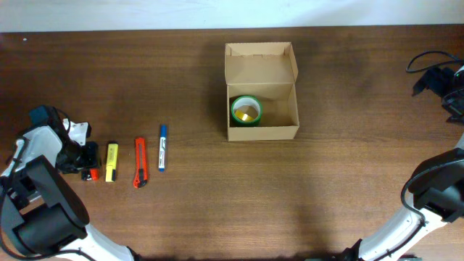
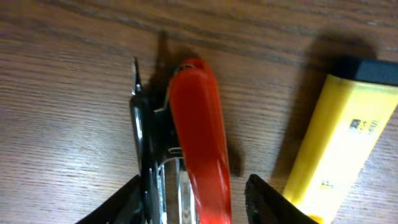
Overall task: Pack container
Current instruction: 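Grasp the orange utility knife with the left gripper, then lift the orange knife and carry it over the box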
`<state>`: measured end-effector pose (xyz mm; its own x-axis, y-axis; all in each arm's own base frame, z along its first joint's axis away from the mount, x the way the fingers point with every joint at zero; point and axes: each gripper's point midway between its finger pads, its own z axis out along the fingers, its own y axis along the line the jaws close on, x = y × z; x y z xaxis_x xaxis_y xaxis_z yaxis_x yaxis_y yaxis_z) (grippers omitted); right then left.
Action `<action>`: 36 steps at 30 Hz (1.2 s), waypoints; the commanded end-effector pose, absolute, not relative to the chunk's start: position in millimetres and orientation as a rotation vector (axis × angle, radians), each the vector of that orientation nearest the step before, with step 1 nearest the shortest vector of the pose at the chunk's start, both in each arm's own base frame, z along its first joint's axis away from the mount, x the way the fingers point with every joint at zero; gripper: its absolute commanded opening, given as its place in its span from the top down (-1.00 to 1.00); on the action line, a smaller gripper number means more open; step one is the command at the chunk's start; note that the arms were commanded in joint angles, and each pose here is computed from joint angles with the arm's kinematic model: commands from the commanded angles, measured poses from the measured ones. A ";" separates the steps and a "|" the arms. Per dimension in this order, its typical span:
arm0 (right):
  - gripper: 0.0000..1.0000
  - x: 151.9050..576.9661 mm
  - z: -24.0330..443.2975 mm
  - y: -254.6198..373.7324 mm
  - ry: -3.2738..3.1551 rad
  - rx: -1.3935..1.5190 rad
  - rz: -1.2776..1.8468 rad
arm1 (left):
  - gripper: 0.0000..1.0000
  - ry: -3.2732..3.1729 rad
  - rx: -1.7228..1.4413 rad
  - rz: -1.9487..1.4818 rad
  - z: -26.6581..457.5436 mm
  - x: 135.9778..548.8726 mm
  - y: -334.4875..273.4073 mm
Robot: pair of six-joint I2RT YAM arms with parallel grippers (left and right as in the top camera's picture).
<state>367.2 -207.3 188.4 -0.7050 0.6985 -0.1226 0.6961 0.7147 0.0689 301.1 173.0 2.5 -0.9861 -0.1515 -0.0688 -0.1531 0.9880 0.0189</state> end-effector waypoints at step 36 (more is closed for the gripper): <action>-0.99 363.7 190.2 -203.5 2.789 1.132 0.046 | 0.97 2.607 0.444 0.140 244.5 466.9 88.5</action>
<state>365.7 -205.0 188.1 -0.7060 0.6994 -0.1109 0.6960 0.7143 0.0735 451.6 119.0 212.9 -0.8974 0.2197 -0.3827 0.1822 0.9743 0.1322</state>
